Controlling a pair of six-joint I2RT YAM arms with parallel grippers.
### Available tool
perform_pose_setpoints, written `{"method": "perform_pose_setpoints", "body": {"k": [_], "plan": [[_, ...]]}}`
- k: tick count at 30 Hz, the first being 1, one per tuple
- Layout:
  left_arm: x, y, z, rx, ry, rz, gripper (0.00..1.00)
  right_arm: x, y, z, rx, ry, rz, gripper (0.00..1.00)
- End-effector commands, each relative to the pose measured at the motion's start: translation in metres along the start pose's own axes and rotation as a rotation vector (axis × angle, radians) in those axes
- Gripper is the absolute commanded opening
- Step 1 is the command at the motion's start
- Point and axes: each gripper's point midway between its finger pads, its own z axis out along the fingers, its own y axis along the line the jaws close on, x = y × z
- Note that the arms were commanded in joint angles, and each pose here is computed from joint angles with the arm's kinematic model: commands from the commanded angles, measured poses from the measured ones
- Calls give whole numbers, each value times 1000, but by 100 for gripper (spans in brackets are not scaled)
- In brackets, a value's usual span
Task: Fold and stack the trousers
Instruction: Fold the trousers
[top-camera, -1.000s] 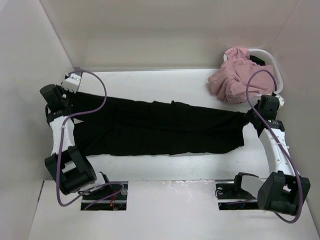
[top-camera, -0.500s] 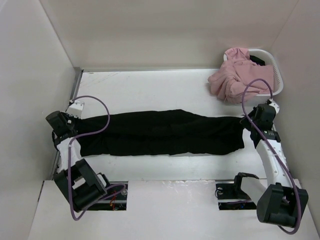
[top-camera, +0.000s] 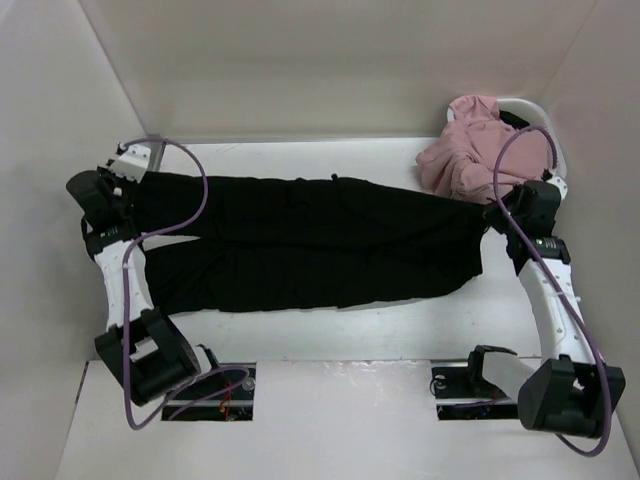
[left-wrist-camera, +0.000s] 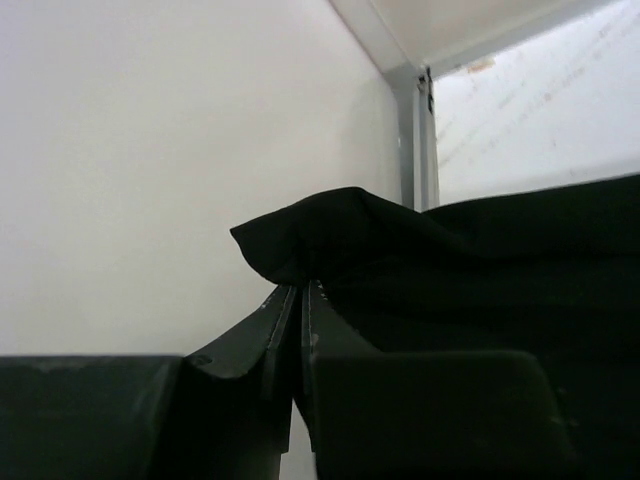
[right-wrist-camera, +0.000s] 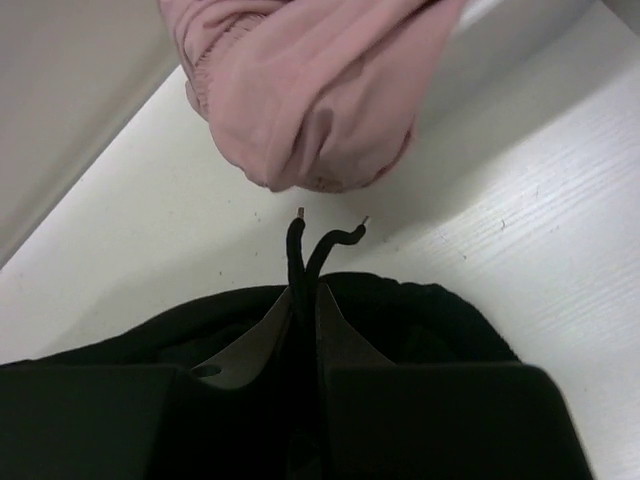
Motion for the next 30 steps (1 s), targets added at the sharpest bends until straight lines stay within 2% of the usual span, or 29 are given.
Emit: {"method": "perform_pose_setpoints", "body": {"k": [1, 6, 9, 12, 13, 15, 16, 18, 21, 24, 27, 30], "plan": [[31, -28, -28, 94, 61, 75, 2, 18, -26, -16, 79, 25, 62, 0], [111, -71, -81, 225, 208, 173, 2, 69, -63, -31, 156, 97, 119, 0], [150, -88, -110, 260, 266, 230, 3, 93, -85, -39, 211, 126, 145, 8], [178, -92, -131, 282, 330, 237, 3, 100, -113, -53, 304, 114, 188, 23], [187, -92, -138, 292, 354, 222, 4, 94, -123, -60, 338, 77, 210, 33], [202, -90, -151, 315, 397, 178, 5, 72, -132, -75, 379, -36, 249, 44], [206, -87, -155, 317, 404, 159, 7, 62, -134, -82, 396, -82, 260, 54], [212, -80, -161, 312, 415, 132, 16, 45, -134, -92, 418, -146, 286, 71], [216, -74, -164, 308, 426, 129, 30, 17, -122, -104, 383, -234, 289, 76], [206, -69, -163, 322, 412, 138, 42, -5, -87, -107, 258, -272, 253, 78], [183, -76, -159, 392, 372, 158, 57, 13, -28, -90, 69, -124, 87, 82], [159, -90, -152, 472, 338, 192, 62, 72, 18, -73, -32, 80, -74, 77]]}}
